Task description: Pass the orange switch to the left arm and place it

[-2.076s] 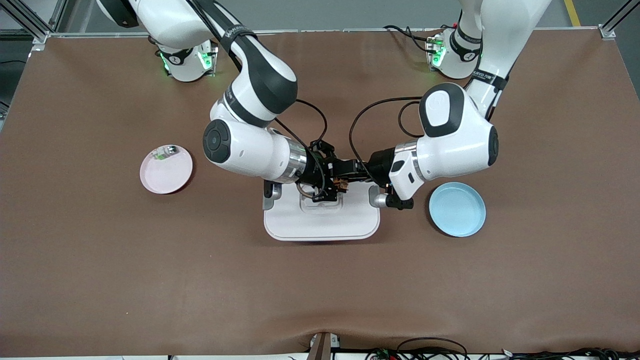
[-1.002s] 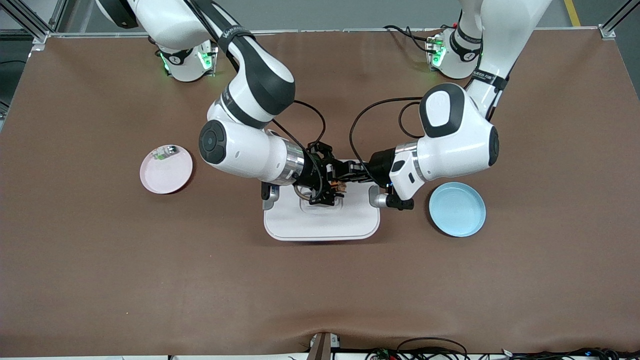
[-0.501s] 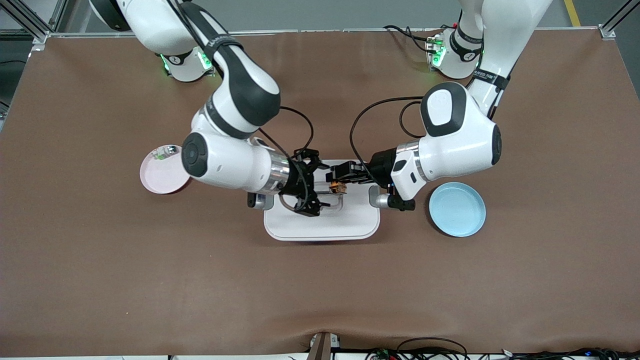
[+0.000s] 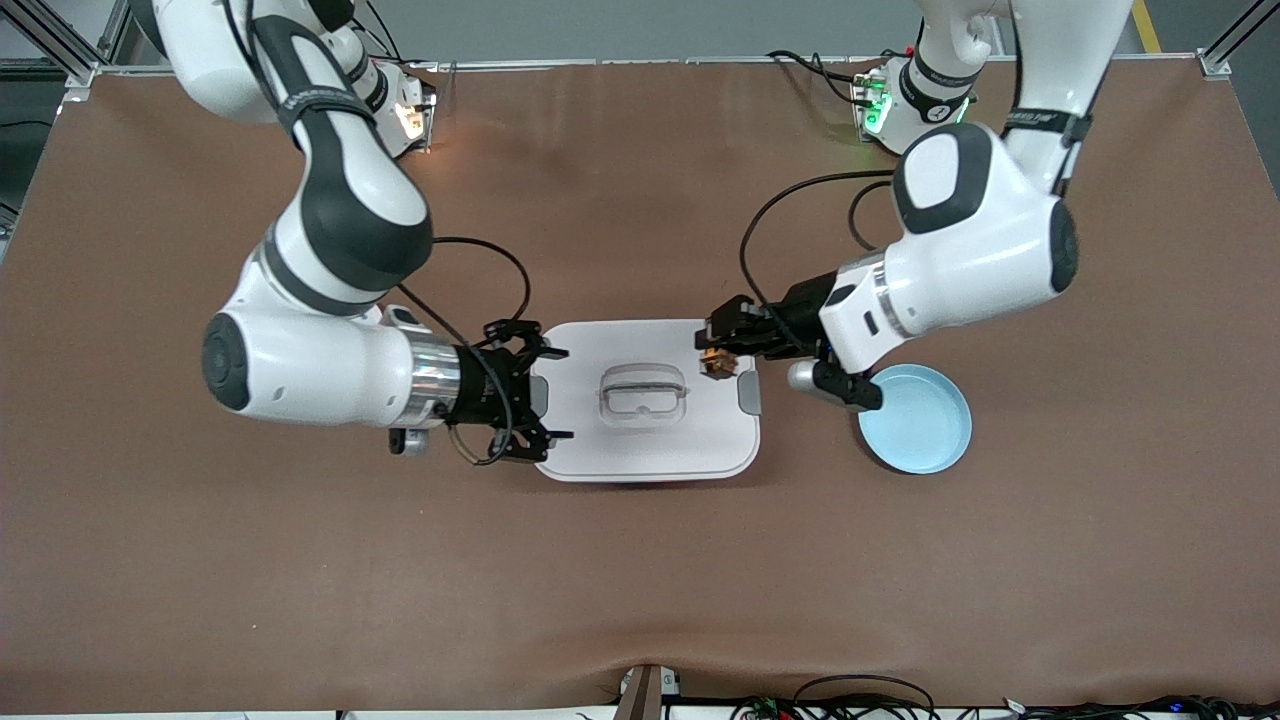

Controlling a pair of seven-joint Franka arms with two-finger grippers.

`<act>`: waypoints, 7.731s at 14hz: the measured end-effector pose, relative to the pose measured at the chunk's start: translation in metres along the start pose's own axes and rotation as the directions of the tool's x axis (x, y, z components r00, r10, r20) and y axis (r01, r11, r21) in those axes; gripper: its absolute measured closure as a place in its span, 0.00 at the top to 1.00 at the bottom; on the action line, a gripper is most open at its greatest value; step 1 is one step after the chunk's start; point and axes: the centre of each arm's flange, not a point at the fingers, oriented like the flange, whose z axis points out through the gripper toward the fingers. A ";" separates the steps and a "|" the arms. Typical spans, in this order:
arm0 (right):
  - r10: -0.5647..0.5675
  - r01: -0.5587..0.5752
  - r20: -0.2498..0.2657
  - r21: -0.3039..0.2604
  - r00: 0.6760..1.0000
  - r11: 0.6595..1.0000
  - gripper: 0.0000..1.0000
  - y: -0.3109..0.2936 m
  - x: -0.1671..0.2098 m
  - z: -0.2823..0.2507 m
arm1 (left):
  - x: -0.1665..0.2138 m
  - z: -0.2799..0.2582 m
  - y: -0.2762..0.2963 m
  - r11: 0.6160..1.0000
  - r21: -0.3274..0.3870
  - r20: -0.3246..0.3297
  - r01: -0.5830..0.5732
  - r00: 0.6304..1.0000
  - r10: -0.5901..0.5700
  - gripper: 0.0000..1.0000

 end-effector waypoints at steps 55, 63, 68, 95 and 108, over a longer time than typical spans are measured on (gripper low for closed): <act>-0.974 0.771 -0.042 -0.604 0.222 0.202 1.00 0.095 0.197 -0.298 | -0.008 0.049 -0.352 0.053 0.113 -0.676 0.992 0.115 -0.728 0.44; -0.972 0.754 -0.091 -0.617 0.217 0.226 1.00 0.113 0.190 -0.325 | -0.013 0.066 -0.366 0.044 0.144 -0.676 0.989 0.131 -0.725 0.51; -0.972 0.757 -0.092 -0.613 0.217 0.227 1.00 0.120 0.185 -0.331 | 0.002 0.053 -0.355 0.099 0.135 -0.687 0.986 0.166 -0.707 0.99; -0.973 0.792 -0.190 -0.569 0.133 0.220 1.00 0.178 0.170 -0.329 | 0.047 -0.109 -0.247 0.729 0.684 0.012 -0.023 1.000 0.019 1.00; -0.970 0.798 -0.213 -0.562 0.117 0.220 1.00 0.185 0.164 -0.335 | 0.022 -0.234 -0.178 0.765 0.640 -0.192 0.070 0.979 0.071 1.00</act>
